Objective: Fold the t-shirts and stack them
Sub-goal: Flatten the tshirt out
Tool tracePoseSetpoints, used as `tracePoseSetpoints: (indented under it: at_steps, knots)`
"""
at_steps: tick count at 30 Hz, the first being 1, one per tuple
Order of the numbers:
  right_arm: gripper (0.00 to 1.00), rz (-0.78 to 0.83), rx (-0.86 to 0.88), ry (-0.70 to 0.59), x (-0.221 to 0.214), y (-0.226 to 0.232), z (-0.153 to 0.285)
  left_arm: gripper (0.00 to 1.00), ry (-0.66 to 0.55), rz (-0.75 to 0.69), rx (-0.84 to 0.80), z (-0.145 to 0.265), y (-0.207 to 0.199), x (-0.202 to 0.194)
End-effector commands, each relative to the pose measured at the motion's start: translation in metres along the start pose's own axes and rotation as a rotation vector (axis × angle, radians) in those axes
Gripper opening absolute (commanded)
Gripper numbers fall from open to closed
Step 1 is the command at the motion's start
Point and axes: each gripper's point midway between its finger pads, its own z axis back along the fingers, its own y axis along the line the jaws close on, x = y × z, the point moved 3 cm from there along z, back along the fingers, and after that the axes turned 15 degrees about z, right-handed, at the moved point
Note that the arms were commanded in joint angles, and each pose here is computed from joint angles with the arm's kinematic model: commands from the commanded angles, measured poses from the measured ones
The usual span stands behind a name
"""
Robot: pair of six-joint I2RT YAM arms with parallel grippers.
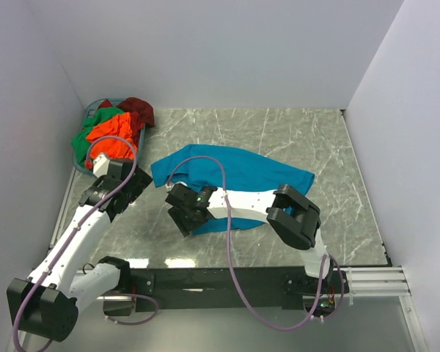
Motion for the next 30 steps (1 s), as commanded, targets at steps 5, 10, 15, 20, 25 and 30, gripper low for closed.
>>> tracePoseSetpoints:
  at_steps: [5,10,15,20,25,30]
  knots:
    - [0.59,-0.026,-0.050,0.076,-0.024,-0.007,-0.017,1.00,-0.022,0.023,0.017,-0.003,-0.001,0.004]
    - [0.45,-0.033,-0.079,0.090,-0.032,-0.012,-0.020,1.00,0.005,0.018,-0.022,-0.004,-0.005,-0.001]
    - [0.09,-0.049,-0.121,0.092,-0.035,-0.019,-0.017,0.99,0.002,0.026,-0.015,-0.005,-0.004,-0.001]
    - [0.00,-0.092,-0.120,-0.014,-0.025,-0.033,0.009,0.99,0.057,0.012,-0.036,-0.012,-0.008,-0.012]
    - [0.00,-0.215,-0.155,-0.140,-0.028,-0.077,0.056,0.99,0.115,-0.024,-0.009,-0.023,-0.007,-0.024]
    - [0.00,-0.325,-0.164,-0.180,-0.062,-0.129,0.076,0.99,0.196,-0.024,-0.040,-0.034,-0.010,-0.042]
